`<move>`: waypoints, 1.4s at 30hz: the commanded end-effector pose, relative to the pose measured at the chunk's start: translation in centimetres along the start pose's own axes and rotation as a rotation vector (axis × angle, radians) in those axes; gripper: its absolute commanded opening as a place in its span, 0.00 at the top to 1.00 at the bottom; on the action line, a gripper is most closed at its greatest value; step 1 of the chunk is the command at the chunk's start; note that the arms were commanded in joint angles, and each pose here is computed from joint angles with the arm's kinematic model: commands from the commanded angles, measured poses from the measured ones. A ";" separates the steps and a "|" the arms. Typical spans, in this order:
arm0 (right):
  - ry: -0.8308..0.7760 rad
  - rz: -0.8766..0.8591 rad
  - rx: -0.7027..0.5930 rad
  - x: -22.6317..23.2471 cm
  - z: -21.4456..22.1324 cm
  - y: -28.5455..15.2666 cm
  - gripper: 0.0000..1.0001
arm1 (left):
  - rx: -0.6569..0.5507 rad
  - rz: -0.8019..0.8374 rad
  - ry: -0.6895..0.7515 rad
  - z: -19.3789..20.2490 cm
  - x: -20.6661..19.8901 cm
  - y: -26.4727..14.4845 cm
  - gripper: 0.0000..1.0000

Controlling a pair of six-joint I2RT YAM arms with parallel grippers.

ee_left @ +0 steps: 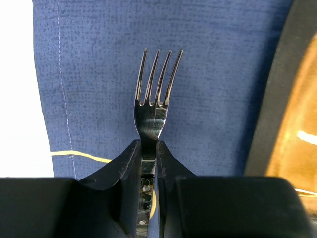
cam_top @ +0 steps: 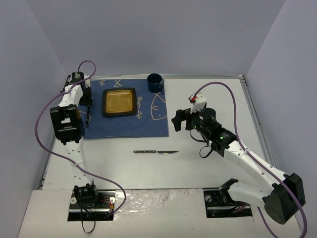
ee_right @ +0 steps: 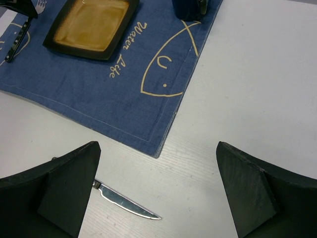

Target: Set the dinner table for one person

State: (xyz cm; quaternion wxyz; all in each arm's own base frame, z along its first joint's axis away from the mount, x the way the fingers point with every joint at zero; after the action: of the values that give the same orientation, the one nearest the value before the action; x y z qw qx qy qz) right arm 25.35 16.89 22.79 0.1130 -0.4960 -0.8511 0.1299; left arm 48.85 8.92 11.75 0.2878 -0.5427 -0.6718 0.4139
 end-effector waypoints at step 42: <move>0.048 0.092 -0.116 -0.9 -3.6 -2.5 0.00 | -0.209 0.054 0.210 -2.0 -4.1 -13.9 0.11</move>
State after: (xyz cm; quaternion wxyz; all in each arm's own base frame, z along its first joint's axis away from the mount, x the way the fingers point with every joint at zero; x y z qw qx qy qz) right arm 25.04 16.69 22.78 0.1317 -0.5023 -0.8438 0.1353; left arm 46.97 9.35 14.09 0.2867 -0.5459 -0.6677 0.4172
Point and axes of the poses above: each gripper's point midway between its finger pads, its own y axis out along the fingers, its own x axis along the line the jaws close on, z = x × y, the point moved 7 cm from there along -y, back along the fingers, and after that the axes turned 7 degrees about -y, right-handed, at the moved point
